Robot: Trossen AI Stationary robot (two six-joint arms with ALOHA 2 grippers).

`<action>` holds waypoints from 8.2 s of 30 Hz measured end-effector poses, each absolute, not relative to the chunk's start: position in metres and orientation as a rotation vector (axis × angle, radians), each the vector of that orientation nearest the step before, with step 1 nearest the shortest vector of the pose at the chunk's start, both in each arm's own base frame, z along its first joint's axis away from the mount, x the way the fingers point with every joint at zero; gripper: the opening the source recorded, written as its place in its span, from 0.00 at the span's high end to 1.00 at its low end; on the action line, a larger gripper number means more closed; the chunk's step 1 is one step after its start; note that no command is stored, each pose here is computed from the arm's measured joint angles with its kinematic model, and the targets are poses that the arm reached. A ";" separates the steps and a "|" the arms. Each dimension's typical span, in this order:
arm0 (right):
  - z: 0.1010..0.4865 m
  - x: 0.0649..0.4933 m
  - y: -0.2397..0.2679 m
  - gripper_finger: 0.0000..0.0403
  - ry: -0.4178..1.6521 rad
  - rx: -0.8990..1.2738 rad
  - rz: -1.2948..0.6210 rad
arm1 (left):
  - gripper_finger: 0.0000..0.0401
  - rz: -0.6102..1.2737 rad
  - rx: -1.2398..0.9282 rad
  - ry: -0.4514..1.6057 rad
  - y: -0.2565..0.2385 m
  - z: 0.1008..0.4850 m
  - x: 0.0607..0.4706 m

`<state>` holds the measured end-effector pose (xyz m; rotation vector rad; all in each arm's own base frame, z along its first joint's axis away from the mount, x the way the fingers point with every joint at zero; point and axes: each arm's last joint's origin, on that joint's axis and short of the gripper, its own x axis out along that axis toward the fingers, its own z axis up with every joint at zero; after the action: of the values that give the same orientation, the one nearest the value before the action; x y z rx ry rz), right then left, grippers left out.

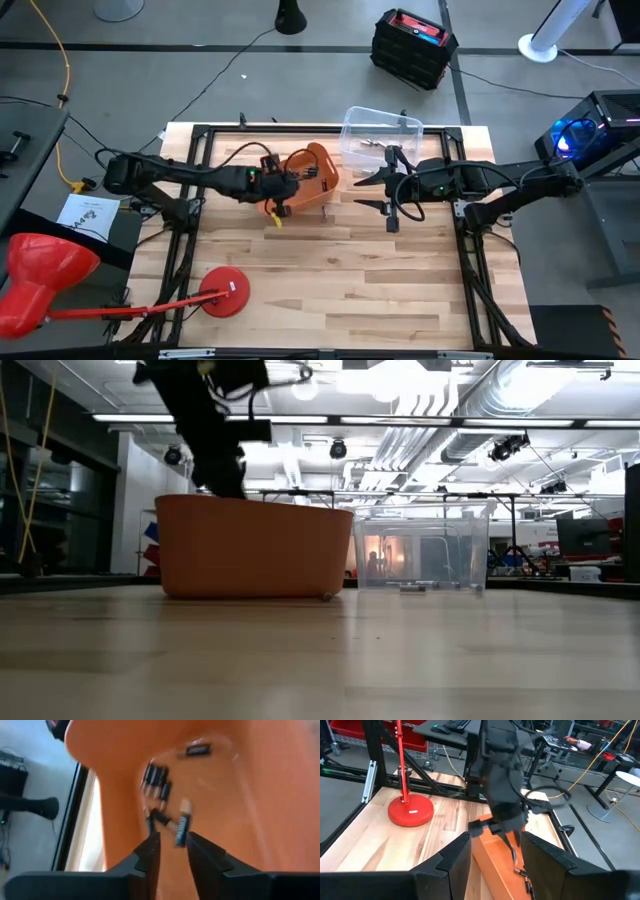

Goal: Sort batteries
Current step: Put the black battery into the orange bin, then put the silver battery into the transparent bin, then adjust the orange bin, then adjust the transparent bin

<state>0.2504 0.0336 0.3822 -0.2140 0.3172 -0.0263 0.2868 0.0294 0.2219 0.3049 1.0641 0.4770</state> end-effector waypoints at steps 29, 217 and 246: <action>0.369 0.267 0.036 0.59 0.368 -0.231 -0.023 | 0.49 -0.258 1.129 1.106 -0.014 0.156 0.390; 0.290 0.290 0.008 0.59 0.716 -0.333 -0.290 | 1.00 0.312 0.531 0.825 -0.002 0.257 0.290; 0.259 0.213 -0.050 1.00 0.903 -0.037 -0.645 | 1.00 0.661 0.304 0.498 0.025 0.240 0.176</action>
<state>0.2133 -0.0500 0.2586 -0.0368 0.9032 -0.6447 0.1764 0.0248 0.2398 0.3045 0.4979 0.6614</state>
